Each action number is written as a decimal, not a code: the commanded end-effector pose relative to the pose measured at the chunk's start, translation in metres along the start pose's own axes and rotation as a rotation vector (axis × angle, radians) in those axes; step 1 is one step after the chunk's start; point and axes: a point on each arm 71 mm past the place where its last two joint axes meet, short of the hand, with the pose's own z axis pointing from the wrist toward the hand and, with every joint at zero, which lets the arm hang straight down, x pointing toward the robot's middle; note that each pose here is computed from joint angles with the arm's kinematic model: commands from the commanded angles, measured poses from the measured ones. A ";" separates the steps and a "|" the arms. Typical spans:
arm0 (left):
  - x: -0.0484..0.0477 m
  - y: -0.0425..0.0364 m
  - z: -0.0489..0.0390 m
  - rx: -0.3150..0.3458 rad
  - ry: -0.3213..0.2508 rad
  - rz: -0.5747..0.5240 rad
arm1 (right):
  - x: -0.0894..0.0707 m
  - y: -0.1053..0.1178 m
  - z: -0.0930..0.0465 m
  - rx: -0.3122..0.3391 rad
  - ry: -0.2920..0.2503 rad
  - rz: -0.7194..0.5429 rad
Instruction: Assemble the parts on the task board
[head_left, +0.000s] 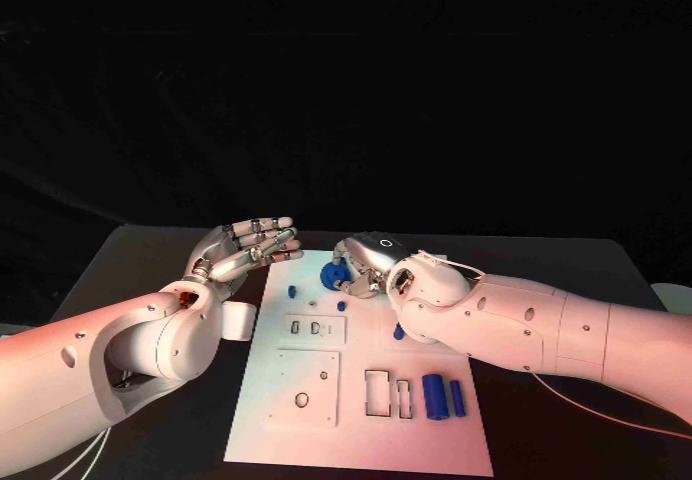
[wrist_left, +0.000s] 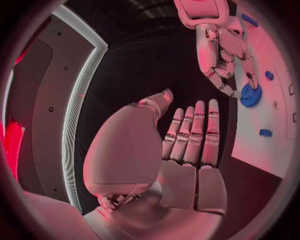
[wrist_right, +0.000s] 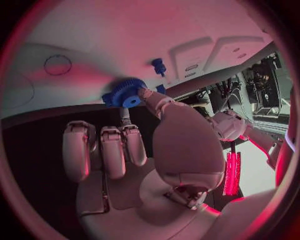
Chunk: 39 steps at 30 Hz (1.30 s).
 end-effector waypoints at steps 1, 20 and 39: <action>0.0028 -0.0013 0.0004 0.008 0.019 -0.009 | 0.003 0.001 0.000 -0.006 0.020 -0.006; 0.0018 -0.0015 0.0000 0.006 0.017 -0.008 | 0.008 -0.004 0.000 0.014 0.078 0.027; -0.0054 -0.0019 -0.0006 0.006 0.001 0.000 | -0.047 -0.062 -0.050 0.027 -0.078 0.241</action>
